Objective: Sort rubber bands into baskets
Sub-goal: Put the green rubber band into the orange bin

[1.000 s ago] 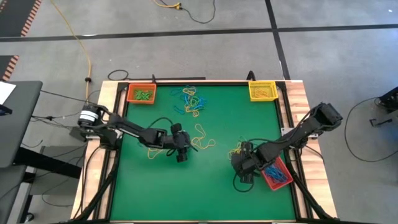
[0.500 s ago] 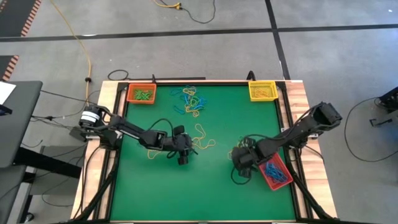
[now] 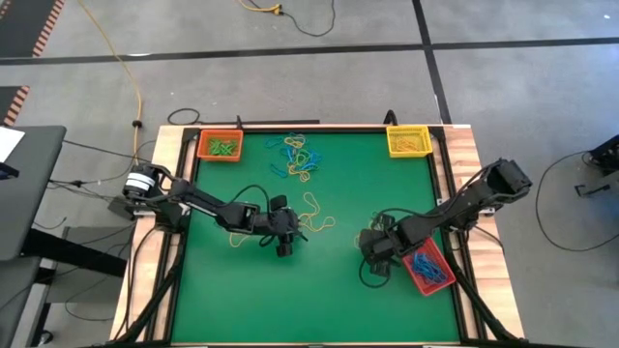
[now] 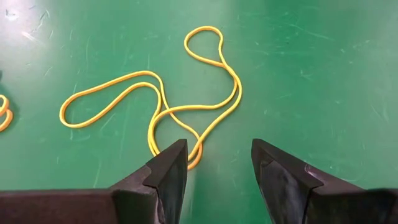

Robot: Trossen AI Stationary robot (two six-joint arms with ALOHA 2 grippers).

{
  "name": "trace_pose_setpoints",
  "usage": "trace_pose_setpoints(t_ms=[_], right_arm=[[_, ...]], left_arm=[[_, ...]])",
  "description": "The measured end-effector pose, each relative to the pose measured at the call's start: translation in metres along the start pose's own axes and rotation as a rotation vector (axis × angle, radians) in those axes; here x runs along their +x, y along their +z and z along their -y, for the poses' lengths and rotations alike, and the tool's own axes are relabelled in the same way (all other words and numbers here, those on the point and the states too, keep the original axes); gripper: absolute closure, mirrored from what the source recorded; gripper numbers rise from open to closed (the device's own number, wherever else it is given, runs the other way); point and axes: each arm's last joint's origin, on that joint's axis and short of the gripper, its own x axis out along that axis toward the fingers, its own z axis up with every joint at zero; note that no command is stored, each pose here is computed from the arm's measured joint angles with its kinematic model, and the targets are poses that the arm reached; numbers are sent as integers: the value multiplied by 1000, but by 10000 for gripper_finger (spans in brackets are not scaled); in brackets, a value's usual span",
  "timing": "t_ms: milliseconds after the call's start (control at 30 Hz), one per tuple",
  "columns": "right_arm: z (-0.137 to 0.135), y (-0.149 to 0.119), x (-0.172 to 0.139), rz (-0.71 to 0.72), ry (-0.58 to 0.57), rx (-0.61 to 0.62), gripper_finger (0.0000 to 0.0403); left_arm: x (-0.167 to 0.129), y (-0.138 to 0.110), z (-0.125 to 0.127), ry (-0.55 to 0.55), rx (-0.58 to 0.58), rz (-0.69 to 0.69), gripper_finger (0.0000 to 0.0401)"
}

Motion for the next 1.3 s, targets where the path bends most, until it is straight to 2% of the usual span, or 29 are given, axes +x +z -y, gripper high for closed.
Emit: trace_pose_setpoints(t_ms=[100,400,800,1033,1300], right_arm=[[0,0,0,0,0,-15,388],[-5,9,-10,12,12,-65,389],[-18,51,-65,92,42,-201,392],[-14,57,-101,199,73,-206,392],[1,45,-114,171,-56,-150,391]], left_arm=[[0,0,0,-1,0,0,232],[0,0,0,-1,0,0,232],[0,0,0,-2,0,-1,232],[-1,-1,3,-9,17,-1,232],[-2,-1,6,-15,32,0,232]])
